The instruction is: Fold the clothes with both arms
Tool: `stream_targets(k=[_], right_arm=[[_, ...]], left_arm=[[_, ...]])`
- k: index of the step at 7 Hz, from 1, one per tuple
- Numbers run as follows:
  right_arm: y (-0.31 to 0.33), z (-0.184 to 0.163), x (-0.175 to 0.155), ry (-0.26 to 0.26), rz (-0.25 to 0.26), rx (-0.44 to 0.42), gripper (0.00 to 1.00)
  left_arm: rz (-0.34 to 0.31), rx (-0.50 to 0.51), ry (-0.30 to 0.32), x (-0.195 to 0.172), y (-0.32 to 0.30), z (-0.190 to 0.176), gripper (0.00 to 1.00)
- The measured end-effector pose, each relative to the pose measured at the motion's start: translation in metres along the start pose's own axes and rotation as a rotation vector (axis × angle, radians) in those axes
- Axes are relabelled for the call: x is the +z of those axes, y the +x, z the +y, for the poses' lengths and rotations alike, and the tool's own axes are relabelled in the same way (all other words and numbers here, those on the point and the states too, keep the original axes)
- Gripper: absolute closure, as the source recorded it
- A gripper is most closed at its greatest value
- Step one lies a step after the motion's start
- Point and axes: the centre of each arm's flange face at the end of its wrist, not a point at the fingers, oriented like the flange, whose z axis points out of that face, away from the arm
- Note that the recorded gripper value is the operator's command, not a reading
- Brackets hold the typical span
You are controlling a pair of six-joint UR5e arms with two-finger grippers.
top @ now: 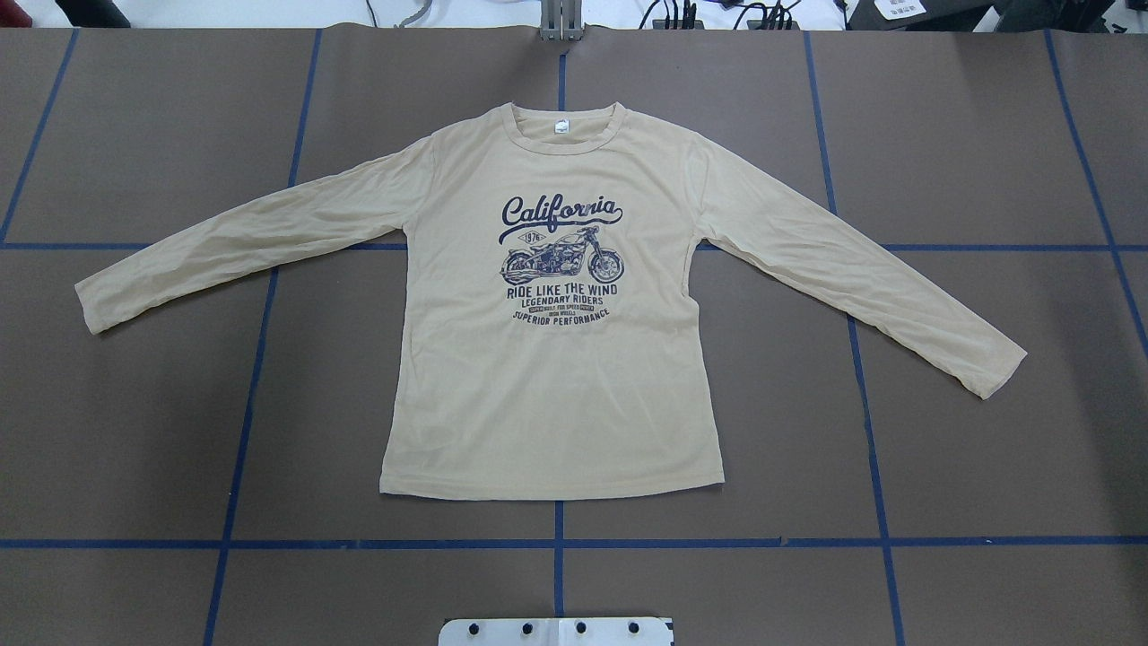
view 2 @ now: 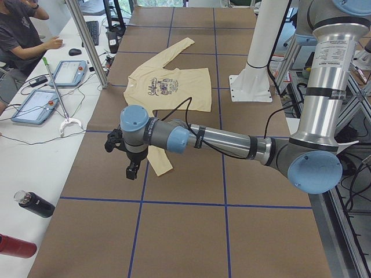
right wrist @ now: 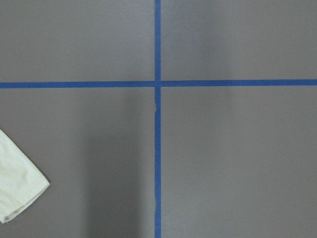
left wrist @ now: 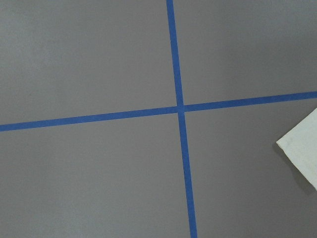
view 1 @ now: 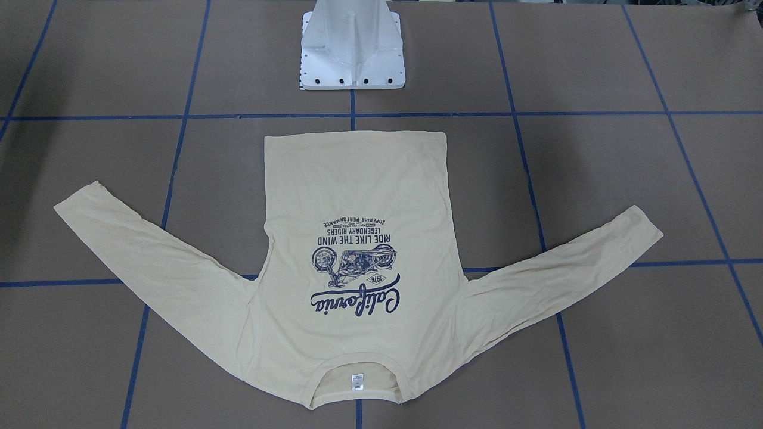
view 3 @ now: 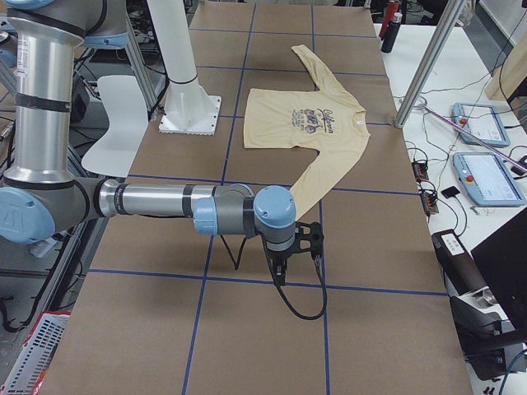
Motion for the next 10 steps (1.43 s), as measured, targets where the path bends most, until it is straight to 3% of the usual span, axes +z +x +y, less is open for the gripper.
stream_targets(k=[2, 4, 6, 8, 10], right_arm=[[-0.038, -0.029, 0.014, -0.004, -0.086, -0.002, 0.00], [-0.062, -0.036, 0.048, -0.035, -0.136, -0.031, 0.00], [-0.109, -0.038, 0.083, -0.031, -0.105, 0.015, 0.00], [-0.136, -0.003, 0.126, 0.010, -0.081, -0.011, 0.00], [-0.158, 0.016, 0.151, 0.003, -0.068, -0.003, 0.00]], left_arm=[[0.055, 0.113, 0.070, 0.010, 0.028, -0.014, 0.00], [0.076, 0.133, 0.079, 0.038, 0.032, -0.018, 0.00], [0.091, 0.107, 0.076, 0.061, 0.033, -0.018, 0.00], [0.101, 0.070, 0.084, 0.073, 0.030, -0.015, 0.00], [0.105, 0.070, 0.093, 0.079, 0.025, -0.013, 0.00]])
